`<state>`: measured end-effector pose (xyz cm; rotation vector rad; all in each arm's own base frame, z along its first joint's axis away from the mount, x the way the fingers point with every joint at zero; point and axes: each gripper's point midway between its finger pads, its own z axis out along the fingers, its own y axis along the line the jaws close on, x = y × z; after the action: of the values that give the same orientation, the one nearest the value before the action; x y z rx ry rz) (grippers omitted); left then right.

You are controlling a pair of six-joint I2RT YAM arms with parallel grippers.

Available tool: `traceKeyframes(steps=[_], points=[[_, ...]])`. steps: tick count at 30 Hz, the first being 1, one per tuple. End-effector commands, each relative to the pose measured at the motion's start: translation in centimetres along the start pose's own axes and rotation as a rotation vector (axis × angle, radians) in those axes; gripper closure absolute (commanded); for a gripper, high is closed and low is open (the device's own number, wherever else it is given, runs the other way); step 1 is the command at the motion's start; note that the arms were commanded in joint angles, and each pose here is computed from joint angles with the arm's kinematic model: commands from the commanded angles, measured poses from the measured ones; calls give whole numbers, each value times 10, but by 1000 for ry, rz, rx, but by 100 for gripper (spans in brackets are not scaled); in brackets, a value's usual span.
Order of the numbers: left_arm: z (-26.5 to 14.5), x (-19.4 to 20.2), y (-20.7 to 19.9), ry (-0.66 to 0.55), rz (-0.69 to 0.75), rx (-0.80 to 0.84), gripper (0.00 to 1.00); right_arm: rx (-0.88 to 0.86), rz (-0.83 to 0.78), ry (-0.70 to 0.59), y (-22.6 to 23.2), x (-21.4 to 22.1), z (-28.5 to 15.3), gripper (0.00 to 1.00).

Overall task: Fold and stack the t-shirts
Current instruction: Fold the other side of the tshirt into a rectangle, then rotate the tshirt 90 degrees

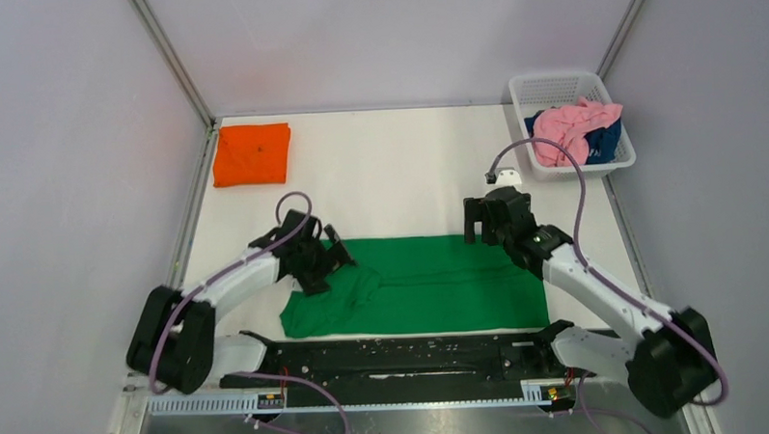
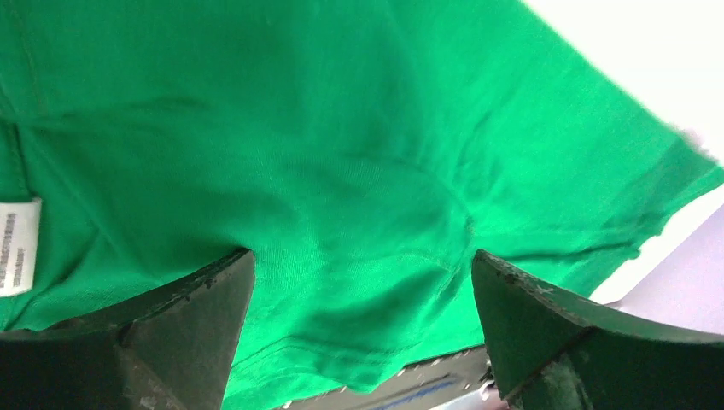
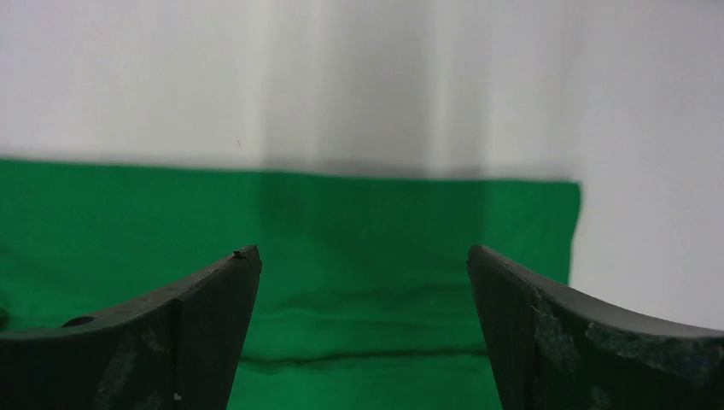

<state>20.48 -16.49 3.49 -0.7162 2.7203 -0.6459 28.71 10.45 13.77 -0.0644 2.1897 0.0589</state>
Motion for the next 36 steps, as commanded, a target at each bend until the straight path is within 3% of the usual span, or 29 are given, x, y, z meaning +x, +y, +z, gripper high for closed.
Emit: traceKeyframes(steps=[1, 4, 8, 15, 19, 25, 31, 36], points=[[22, -44, -34, -45, 9, 79, 1, 3, 128, 220, 14, 44, 11, 1], [43, -81, -42, -98, -1, 3, 1, 21, 165, 297, 19, 62, 22, 0], [76, -123, -67, -84, -2, -51, 1, 17, 163, 405, 26, 88, 33, 1], [116, -227, -160, -176, 46, -27, 1, 35, 177, 522, 30, 121, 43, 0], [146, -266, -225, -192, 44, 166, 1, -116, 235, 627, 65, 142, 34, 0], [184, -288, -300, -151, -77, 590, 1, -405, 245, 693, 146, 152, 9, 1], [182, -315, -322, -246, -115, 706, 1, -668, 179, 623, 231, 113, -14, 0], [133, -327, -344, -320, -41, 744, 1, -702, 134, 514, 243, 78, -26, 1]])
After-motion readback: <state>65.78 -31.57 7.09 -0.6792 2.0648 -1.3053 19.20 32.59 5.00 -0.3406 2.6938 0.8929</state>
